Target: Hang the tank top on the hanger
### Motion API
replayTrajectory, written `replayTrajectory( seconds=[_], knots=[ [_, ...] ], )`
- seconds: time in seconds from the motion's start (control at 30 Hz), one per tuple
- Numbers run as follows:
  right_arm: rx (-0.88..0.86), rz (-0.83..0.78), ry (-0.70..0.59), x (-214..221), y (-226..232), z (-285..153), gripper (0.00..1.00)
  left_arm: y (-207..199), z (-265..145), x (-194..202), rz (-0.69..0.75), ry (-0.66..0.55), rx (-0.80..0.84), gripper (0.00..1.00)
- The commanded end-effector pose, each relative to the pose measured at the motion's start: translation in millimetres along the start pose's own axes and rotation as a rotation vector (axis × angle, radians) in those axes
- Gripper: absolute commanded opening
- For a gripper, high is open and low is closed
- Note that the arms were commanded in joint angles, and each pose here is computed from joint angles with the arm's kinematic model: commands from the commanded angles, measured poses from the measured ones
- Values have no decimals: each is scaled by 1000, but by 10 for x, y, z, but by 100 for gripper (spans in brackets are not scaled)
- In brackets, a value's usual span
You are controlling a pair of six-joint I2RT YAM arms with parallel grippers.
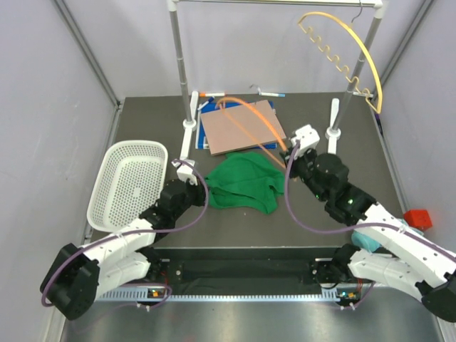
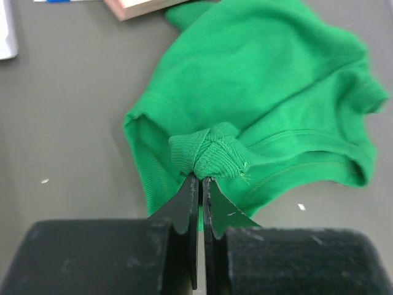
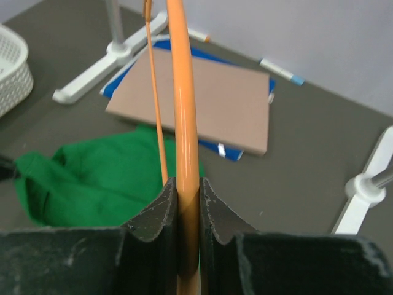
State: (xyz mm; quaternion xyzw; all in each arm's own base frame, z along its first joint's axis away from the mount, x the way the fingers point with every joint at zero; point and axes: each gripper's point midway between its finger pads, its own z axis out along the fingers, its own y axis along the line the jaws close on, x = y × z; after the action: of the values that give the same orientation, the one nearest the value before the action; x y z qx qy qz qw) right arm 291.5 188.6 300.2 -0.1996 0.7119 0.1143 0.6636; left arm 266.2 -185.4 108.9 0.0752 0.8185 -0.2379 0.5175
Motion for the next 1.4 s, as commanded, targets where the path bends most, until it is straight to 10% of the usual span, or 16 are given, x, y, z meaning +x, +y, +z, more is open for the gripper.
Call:
replayTrajectory(
  seconds=[0.0, 0.57, 1.37],
  knots=[
    [14, 79, -58, -101, 165, -288, 0, 164, 50, -73, 3, -19, -106, 0],
    [-159, 169, 122, 203, 555, -1003, 0, 650, 157, -693, -16, -109, -345, 0],
    [-374, 192, 146, 213, 805, -1272, 0, 739, 345, -803, -46, -54, -288, 0]
  ],
)
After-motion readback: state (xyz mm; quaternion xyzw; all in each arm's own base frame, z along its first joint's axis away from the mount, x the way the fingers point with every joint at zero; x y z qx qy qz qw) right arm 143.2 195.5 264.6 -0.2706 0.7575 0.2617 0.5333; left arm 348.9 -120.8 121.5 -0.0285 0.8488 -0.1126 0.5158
